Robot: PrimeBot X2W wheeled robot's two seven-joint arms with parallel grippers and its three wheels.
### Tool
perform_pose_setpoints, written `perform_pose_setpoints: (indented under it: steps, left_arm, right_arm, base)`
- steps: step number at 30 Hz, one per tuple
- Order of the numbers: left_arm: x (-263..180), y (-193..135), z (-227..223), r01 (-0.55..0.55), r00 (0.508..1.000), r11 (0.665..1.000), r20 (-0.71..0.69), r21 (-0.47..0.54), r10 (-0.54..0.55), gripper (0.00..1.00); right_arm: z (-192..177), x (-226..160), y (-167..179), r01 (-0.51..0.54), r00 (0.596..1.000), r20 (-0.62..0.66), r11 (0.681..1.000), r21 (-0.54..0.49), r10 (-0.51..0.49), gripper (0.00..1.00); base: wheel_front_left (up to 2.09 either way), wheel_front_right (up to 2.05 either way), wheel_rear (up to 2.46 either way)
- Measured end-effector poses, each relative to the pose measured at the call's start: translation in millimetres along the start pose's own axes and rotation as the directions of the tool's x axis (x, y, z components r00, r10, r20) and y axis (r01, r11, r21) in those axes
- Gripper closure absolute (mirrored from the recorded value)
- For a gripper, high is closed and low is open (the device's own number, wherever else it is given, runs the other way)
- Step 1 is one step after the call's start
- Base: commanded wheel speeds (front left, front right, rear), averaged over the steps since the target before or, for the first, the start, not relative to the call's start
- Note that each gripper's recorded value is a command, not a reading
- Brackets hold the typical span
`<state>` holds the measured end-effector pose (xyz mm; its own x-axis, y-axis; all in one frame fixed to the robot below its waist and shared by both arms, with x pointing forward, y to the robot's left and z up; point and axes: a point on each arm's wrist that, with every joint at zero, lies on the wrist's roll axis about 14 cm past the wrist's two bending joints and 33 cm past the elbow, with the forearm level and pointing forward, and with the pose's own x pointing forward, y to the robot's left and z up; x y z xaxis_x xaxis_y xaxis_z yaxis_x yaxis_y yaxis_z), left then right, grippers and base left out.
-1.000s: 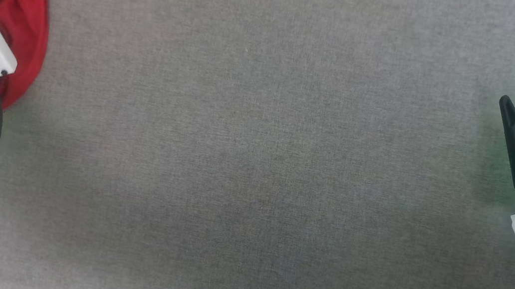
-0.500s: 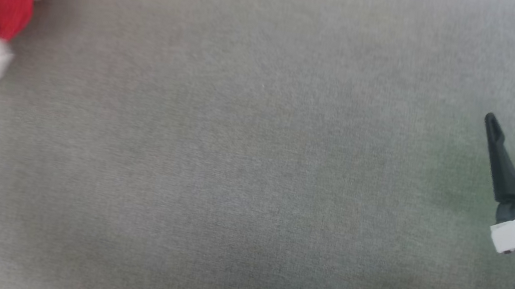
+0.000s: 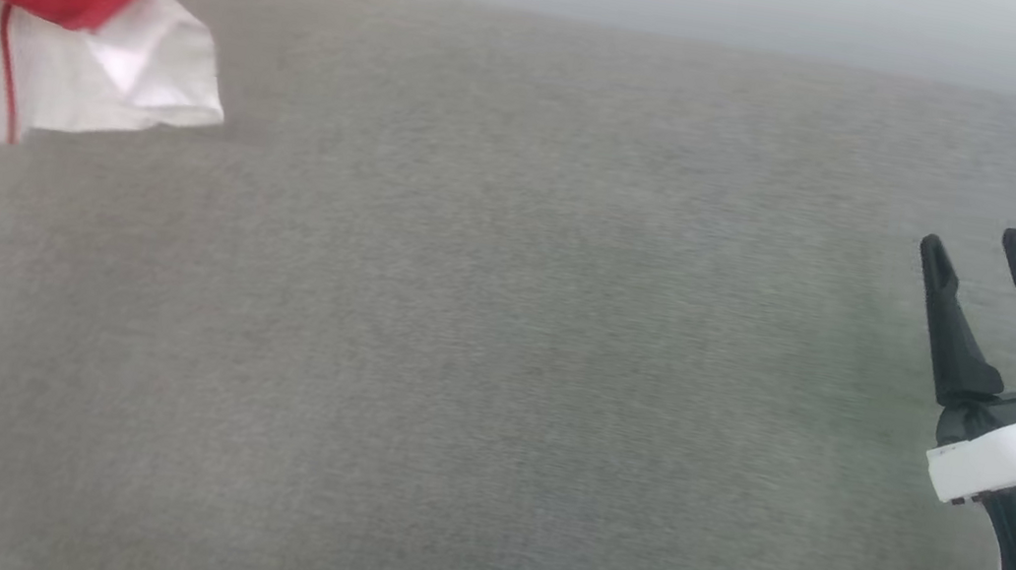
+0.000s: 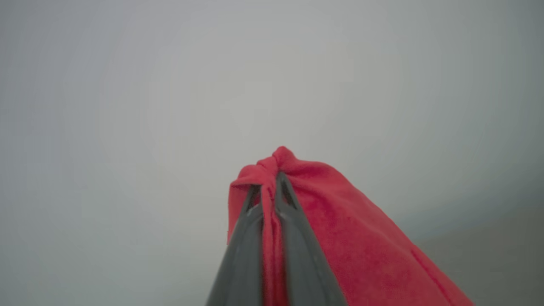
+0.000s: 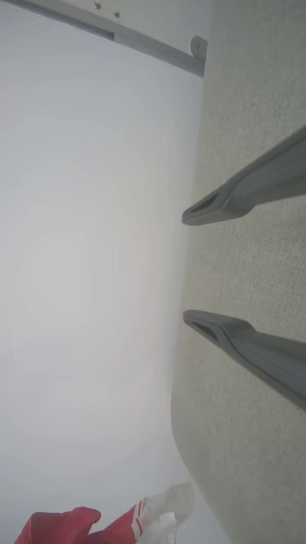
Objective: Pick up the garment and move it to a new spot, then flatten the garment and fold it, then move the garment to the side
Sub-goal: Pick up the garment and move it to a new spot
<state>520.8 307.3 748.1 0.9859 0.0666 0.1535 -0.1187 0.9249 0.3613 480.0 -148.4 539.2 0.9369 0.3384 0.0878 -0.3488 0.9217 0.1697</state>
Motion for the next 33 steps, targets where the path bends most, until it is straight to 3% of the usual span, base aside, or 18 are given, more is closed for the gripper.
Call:
perform_pose_setpoints:
  steps: [8,15,19,25,26,27,29,33]
  left_arm:
    - [-3.0,-71.2,39.3,0.176,0.982,0.984,0.062,0.007,-0.176,1.00]
    - [-0.2,-165.3,55.3,0.386,0.919,0.923,0.100,-0.019,-0.382,1.00]
    - [-4.2,-227.6,50.2,0.516,0.854,0.856,0.085,-0.033,-0.512,1.00]
    - [-28.0,-319.9,-0.7,0.689,0.717,0.718,-0.047,-0.100,-0.695,1.00]
    - [-34.6,-333.5,-13.9,0.711,0.688,0.692,-0.080,-0.124,-0.721,1.00]
    - [-51.8,-358.2,-45.4,0.747,0.623,0.643,-0.160,-0.166,-0.766,1.00]
    - [-74.8,-379.9,-75.0,0.774,0.549,0.593,-0.232,-0.223,-0.803,1.00]
    - [-113.8,-402.2,-124.3,0.790,0.437,0.538,-0.345,-0.295,-0.830,1.00]
  right_arm:
    - [21.5,-34.0,-41.9,0.144,0.988,0.057,0.990,-0.011,-0.143,0.00]
    - [33.9,-75.2,-85.7,0.298,0.951,0.094,0.954,-0.017,-0.295,0.00]
    - [34.8,-100.8,-106.1,0.379,0.921,0.099,0.925,-0.016,-0.376,0.00]
    - [20.5,-133.3,-127.5,0.477,0.877,0.070,0.879,0.000,-0.476,0.00]
    - [16.7,-136.8,-128.6,0.486,0.872,0.061,0.874,0.004,-0.485,0.00]
    - [8.2,-141.8,-129.0,0.499,0.866,0.041,0.867,0.012,-0.499,0.00]
    - [1.2,-145.8,-129.2,0.510,0.860,0.025,0.860,0.022,-0.510,0.00]
    - [-10.0,-148.3,-126.4,0.513,0.858,-0.003,0.858,0.033,-0.513,0.00]
  base:
    - [0.00,0.00,0.00]
    - [0.00,0.00,0.00]
    - [0.00,0.00,0.00]
    - [0.00,0.00,0.00]
    - [0.00,0.00,0.00]
    - [0.00,0.00,0.00]
    - [0.00,0.00,0.00]
    - [0.00,0.00,0.00]
